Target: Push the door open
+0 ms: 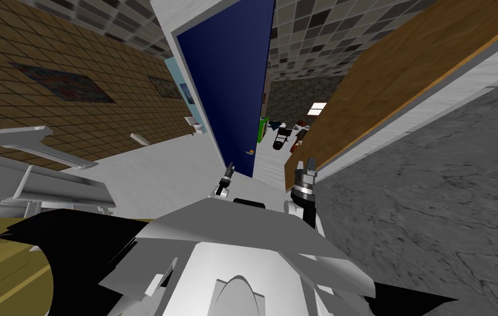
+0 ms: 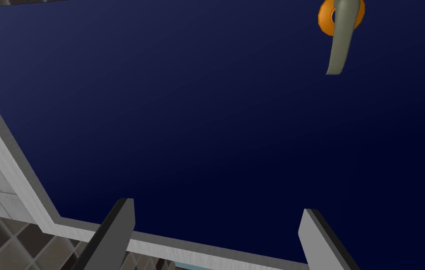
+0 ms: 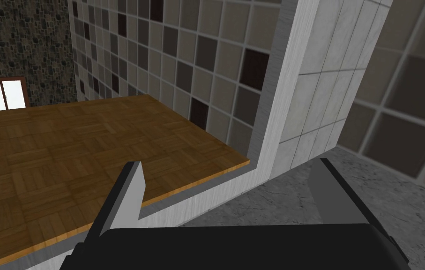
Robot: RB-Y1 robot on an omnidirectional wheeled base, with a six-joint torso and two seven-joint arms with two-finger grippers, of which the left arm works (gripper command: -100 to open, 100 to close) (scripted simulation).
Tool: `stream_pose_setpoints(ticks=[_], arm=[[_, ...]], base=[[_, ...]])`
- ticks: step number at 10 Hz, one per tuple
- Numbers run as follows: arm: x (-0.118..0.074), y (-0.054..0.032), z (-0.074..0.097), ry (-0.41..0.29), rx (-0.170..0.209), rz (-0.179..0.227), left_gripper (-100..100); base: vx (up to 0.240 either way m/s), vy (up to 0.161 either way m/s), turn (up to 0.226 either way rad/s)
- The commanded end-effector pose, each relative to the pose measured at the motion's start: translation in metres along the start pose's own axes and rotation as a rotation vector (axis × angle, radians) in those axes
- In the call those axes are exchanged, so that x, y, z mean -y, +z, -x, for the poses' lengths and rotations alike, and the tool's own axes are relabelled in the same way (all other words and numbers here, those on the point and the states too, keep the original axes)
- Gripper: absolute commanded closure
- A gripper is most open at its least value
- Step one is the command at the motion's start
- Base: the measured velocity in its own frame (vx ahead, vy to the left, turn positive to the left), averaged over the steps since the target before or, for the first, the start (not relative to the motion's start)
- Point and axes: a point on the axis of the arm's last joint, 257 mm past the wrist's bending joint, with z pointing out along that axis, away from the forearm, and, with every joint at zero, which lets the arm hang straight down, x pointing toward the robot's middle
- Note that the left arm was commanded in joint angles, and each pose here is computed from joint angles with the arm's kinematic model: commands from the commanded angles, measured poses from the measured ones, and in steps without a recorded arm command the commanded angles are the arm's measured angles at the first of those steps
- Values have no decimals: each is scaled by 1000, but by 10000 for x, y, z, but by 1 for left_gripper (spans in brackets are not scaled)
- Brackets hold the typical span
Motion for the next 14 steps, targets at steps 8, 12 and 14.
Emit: stream_pose_setpoints(ticks=[8,12,14], arm=[[-548,4,-352,-38,-57,102,-100],[-743,-13,-533,-57,-83,143,-100],[-821,-24,-622,-66,-95,161,-100]], base=[[98,9,1],[93,17,0],[97,-2,1]])
